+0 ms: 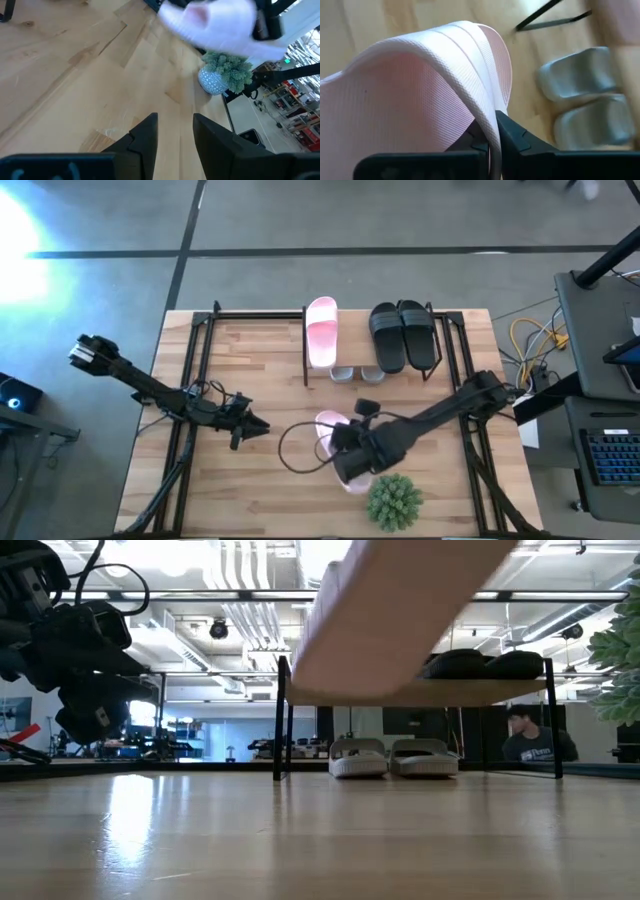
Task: Pick and place slides into the shelf
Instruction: Put the pink slides on the shelf
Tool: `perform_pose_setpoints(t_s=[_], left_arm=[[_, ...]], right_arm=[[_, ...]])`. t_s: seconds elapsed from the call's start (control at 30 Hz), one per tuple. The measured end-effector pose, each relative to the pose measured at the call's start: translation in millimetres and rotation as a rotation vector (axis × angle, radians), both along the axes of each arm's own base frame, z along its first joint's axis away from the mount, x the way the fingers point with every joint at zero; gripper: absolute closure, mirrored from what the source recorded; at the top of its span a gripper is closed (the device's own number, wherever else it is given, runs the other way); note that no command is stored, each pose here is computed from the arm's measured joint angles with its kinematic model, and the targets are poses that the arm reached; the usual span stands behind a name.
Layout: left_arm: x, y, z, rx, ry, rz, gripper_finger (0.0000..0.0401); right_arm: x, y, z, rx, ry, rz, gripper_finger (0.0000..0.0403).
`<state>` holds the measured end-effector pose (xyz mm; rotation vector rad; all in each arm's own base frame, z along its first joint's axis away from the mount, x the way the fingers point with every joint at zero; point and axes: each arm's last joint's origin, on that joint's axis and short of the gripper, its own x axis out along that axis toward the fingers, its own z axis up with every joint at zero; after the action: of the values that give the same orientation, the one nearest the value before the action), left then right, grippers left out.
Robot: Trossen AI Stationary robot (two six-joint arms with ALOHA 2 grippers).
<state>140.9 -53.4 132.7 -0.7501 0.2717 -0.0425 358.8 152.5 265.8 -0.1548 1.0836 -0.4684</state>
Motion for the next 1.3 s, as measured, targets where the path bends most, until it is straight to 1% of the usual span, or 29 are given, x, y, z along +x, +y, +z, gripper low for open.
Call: perform_pose_setpoints(t_s=[0.1,0.17,0.27,0.4,0.5,0.63,0.77,0.9,1.0,1.07,1.2,1.3], left_arm=[[0,0,0,-0.001,-0.001,0.000,0.0292],[0,0,1,-0.022,-0.003,0.004,0.0292],[1,-1,2,-0.028,-0.006,0.005,0.0292],[4,-2,9,-0.043,-0.036,0.006,0.0292],[8,-3,16,-0.052,-0.057,0.005,0.0292],[11,-5,22,-0.060,-0.077,0.008,0.0292],[11,-4,23,-0.054,-0.086,0.040,0.0292],[11,-3,23,-0.048,-0.084,0.066,0.0292],[10,-2,24,-0.054,-0.096,0.067,0.0292],[10,-2,25,-0.055,-0.103,0.068,0.0292],[10,-1,26,-0.050,-0.107,0.104,0.0292],[10,0,25,-0.045,-0.108,0.131,0.0292]], right_arm=[[-7,9,25,-0.072,-0.093,-0.053,0.0394],[-12,14,44,-0.133,-0.176,-0.096,0.0394],[-16,12,69,-0.183,-0.294,-0.169,0.0394],[-14,-4,90,-0.231,-0.379,-0.248,0.0394],[-10,-26,99,-0.275,-0.382,-0.305,0.0394],[-3,-71,105,-0.325,-0.320,-0.404,0.0394],[1,-123,113,-0.366,-0.205,-0.435,0.0394],[-4,-175,117,-0.428,-0.059,-0.447,0.0394],[-6,-205,114,-0.471,0.074,-0.418,0.0394],[-7,-219,111,-0.479,0.141,-0.380,0.0394],[0,-237,97,-0.427,0.224,-0.249,0.0394],[9,-247,85,-0.448,0.230,-0.202,0.0394]])
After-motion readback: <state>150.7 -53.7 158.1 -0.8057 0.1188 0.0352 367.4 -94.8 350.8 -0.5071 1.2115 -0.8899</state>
